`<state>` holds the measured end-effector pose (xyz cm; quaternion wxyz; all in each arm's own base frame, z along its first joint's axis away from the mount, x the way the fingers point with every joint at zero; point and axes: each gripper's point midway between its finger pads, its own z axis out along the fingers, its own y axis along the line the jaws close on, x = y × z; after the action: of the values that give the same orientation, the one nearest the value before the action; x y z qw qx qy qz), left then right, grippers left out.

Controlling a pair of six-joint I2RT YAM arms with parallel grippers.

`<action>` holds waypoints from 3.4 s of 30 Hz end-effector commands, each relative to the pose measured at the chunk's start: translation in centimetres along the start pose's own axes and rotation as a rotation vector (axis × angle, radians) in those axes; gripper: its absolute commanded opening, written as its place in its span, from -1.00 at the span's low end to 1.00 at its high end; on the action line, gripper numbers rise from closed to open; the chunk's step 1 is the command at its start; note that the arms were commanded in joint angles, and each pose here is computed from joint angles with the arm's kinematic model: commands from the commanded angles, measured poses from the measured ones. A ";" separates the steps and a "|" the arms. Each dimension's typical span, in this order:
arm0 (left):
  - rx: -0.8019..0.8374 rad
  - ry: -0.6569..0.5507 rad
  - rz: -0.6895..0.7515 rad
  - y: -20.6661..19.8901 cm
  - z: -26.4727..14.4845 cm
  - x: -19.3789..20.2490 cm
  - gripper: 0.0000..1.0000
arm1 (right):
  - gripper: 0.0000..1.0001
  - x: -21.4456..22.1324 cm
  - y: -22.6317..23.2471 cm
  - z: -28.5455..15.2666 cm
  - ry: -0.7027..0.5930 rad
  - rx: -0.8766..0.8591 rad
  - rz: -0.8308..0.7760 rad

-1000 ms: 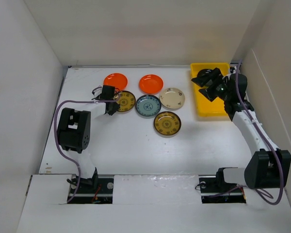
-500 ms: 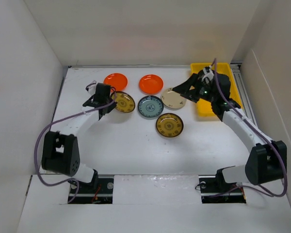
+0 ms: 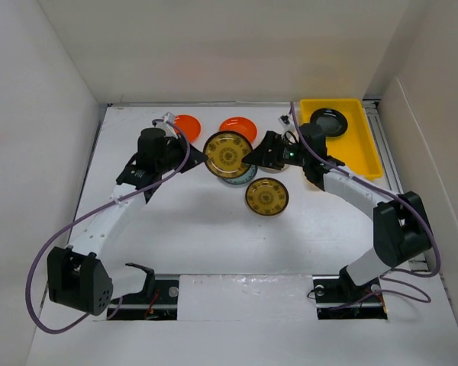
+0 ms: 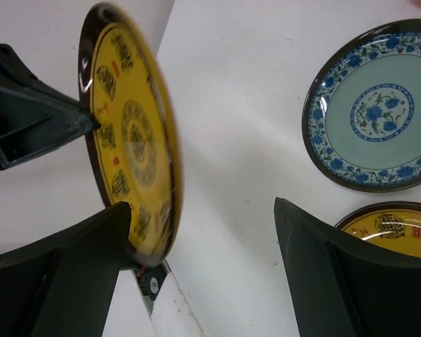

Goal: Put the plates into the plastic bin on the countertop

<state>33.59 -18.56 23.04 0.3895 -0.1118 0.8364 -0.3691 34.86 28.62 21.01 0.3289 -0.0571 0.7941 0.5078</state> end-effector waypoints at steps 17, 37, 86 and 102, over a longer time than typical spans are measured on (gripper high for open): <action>-0.053 -0.073 0.022 1.5 0.4 -0.7 1.00 | -1.00 -13.9 -10.2 -7.5 -0.556 0.260 0.308; -0.175 -0.042 0.037 5.4 3.7 1.3 1.00 | -0.79 -24.7 -32.6 -17.2 -0.815 0.595 0.613; -0.362 0.167 -0.077 12.7 16.4 8.8 -1.00 | 0.85 -9.0 -5.6 -14.5 -0.571 0.389 0.210; -0.037 0.026 0.079 -0.1 5.0 1.9 -1.00 | 0.83 -2.2 -4.7 -4.3 -0.189 0.071 0.041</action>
<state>37.63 -20.64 17.44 0.3936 -0.1443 0.8586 -0.2949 36.46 20.43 17.80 0.3630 0.0832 0.8090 0.4548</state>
